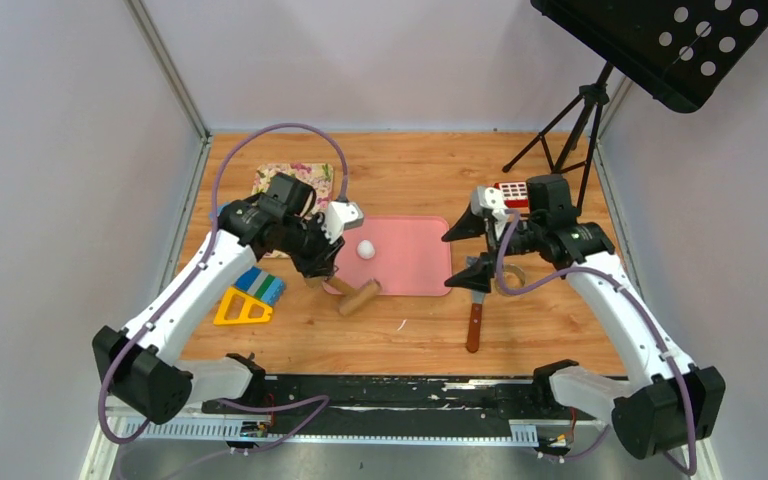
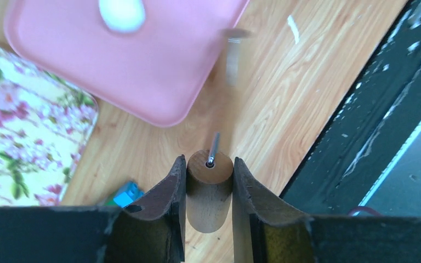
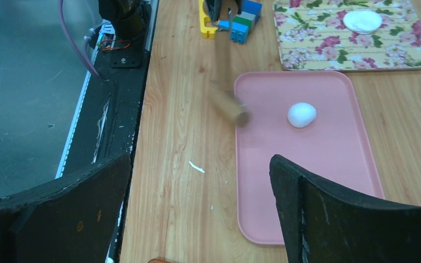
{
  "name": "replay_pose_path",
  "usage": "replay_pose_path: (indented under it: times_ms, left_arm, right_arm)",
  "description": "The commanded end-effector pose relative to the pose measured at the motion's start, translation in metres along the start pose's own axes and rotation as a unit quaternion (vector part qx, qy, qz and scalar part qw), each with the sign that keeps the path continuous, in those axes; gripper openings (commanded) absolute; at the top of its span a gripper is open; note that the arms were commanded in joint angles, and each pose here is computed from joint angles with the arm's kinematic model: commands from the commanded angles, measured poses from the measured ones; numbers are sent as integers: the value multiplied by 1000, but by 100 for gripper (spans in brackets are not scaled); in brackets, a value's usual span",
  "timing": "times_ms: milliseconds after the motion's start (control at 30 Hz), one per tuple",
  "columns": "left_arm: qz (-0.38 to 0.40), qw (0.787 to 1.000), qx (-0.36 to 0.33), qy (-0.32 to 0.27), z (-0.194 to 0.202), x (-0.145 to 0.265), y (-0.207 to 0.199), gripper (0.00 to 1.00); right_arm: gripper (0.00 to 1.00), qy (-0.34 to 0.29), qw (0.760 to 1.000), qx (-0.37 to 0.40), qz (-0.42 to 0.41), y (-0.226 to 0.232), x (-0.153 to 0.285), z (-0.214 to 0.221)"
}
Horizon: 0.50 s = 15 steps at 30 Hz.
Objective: Roll out the dumpling wrappers from the dough
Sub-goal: Pick up the rolling pin from the center of the board.
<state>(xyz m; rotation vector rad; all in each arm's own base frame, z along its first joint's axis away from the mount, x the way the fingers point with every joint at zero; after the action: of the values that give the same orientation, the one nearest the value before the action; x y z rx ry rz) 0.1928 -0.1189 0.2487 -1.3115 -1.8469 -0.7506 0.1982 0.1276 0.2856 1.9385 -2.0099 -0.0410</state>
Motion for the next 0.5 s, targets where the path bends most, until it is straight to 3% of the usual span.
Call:
replay_pose_path:
  times_ms: [0,167,467]
  left_arm:
    - [21,994,-55,-94,-34,36,-7,0]
    - [61,984,-85,-143,-54,51,-15,0]
    - [119,967,-149,-169,-87,66,-38,0]
  right_arm:
    - [100,14,998,48,-25,-12,-22,-10]
    - [100,41,998,35,-18,-32,-49,-9]
    - [100,52,997,65,-4,-54,-88,-28]
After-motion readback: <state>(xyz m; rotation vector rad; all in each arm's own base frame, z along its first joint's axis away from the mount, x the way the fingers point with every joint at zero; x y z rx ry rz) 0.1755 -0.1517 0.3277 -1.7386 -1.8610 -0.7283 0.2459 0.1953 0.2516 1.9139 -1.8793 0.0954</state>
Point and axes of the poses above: each gripper's point midway between its finger pads, its own x axis back along the fingers, its own y axis along the line the jaws close on, z = x × y, the point moved 9 cm from there along x, back along the fingers, and after that the axes turned 14 degrees about -x, right-handed, at the moved point
